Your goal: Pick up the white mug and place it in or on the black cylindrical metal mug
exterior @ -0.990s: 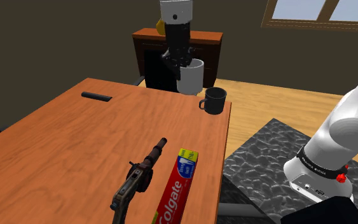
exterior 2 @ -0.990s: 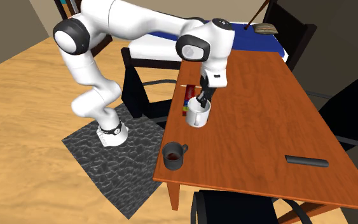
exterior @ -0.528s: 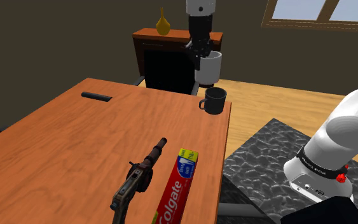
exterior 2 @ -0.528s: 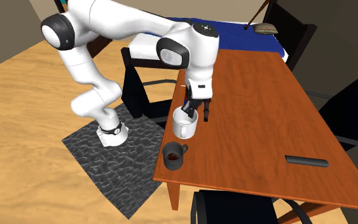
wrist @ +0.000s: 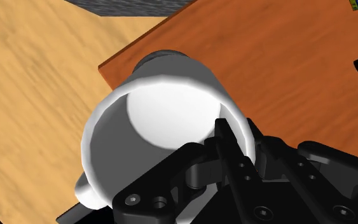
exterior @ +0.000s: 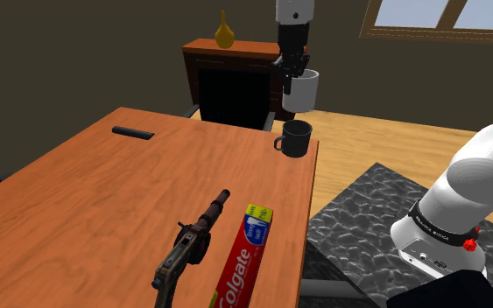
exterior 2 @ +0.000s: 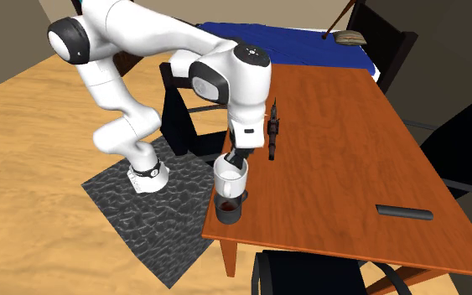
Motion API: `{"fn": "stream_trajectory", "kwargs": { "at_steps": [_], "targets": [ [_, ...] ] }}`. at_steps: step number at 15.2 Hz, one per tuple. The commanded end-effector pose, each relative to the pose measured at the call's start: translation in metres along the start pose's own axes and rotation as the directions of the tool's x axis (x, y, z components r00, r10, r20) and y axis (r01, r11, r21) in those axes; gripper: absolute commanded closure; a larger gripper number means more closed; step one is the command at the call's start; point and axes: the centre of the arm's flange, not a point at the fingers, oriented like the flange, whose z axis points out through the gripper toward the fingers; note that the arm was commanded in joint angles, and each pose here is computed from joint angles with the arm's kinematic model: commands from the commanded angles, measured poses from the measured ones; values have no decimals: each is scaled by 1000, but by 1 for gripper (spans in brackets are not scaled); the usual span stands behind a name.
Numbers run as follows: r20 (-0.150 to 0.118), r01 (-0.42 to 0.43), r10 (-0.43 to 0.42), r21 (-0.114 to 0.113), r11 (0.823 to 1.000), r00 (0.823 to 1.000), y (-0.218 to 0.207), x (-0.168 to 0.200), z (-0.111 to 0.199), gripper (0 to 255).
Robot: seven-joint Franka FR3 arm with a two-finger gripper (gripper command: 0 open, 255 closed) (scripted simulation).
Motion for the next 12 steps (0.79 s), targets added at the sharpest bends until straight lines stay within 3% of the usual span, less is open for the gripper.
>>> {"fn": "stream_trajectory", "kwargs": {
  "at_steps": [1, 12],
  "targets": [
    [-1, 0, 0, 0, 1000, 1000, 0, 1, 9, 255],
    [-1, 0, 0, 0, 1000, 1000, 2, 5, 67, 255]
  ]
}}
